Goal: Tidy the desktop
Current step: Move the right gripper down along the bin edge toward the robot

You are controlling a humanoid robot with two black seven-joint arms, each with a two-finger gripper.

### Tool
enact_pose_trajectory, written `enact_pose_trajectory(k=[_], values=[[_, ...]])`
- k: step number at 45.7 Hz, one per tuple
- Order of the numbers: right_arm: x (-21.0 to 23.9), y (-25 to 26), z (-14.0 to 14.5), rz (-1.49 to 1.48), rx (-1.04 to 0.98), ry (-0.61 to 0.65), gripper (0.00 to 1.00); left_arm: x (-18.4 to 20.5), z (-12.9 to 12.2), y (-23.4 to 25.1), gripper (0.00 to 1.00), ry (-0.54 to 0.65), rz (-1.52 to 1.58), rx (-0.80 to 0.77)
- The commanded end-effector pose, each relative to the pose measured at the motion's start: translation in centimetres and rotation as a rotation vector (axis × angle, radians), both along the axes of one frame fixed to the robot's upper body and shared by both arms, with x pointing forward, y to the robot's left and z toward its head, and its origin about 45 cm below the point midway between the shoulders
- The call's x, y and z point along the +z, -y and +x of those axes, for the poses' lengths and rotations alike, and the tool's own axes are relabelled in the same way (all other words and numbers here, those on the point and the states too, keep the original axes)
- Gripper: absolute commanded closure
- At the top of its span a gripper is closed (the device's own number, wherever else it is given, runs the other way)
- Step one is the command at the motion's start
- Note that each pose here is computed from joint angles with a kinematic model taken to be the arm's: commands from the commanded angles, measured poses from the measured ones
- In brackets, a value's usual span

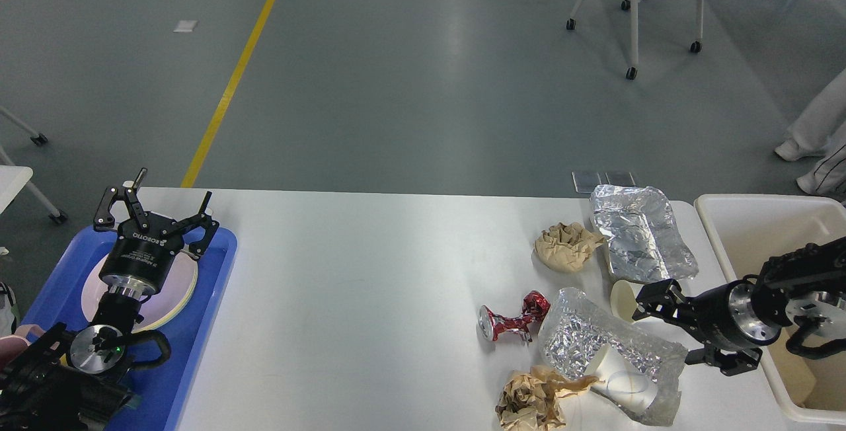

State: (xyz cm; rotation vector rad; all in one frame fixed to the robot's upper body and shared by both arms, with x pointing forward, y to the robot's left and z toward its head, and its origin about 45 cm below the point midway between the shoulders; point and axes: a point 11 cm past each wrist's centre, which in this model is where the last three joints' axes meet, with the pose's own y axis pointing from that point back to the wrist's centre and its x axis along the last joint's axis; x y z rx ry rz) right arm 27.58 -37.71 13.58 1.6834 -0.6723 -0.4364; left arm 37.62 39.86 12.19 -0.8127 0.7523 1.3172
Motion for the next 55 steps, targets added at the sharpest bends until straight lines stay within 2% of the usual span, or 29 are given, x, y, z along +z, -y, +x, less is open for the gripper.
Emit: enact_pose_trajectory(k=[1, 17, 37, 42, 48, 54, 55], values=[[-1.4, 0.8, -1.4, -0.005, -0.033, -0.009, 0.00, 0.0, 0.0, 0.0, 0.02, 0.000, 0.000, 0.000], [-3.7, 1.9, -2.4, -0.042, -0.075, 0.015, 0.00, 0.0, 0.0, 0.0, 0.02, 0.000, 0.000, 0.000], [-6.3, 2.2, -5.2, 0.015, -0.090, 0.005, 0.00, 0.0, 0.0, 0.0, 0.02, -0.001, 0.000, 0.001], [-6.4, 2.1, -5.3, 0.028, -0.091, 0.021, 0.04, 0.0, 0.0, 0.0, 0.02, -0.002, 0.002, 0.000], [-6.6, 2.8, -5.0, 0.001, -0.094, 0.054, 0.15, 0.0, 0.0, 0.0, 0.02, -0.001, 0.000, 0.001], [-6.9, 3.2, -5.1, -0.008, -0.094, 0.076, 0.41, 0.0, 0.0, 0.0, 0.02, -0.001, 0.000, 0.001], [-7.0, 3.2, -5.1, -0.013, -0.092, 0.079, 0.43, 0.0, 0.0, 0.0, 0.02, -0.001, 0.000, 0.001]])
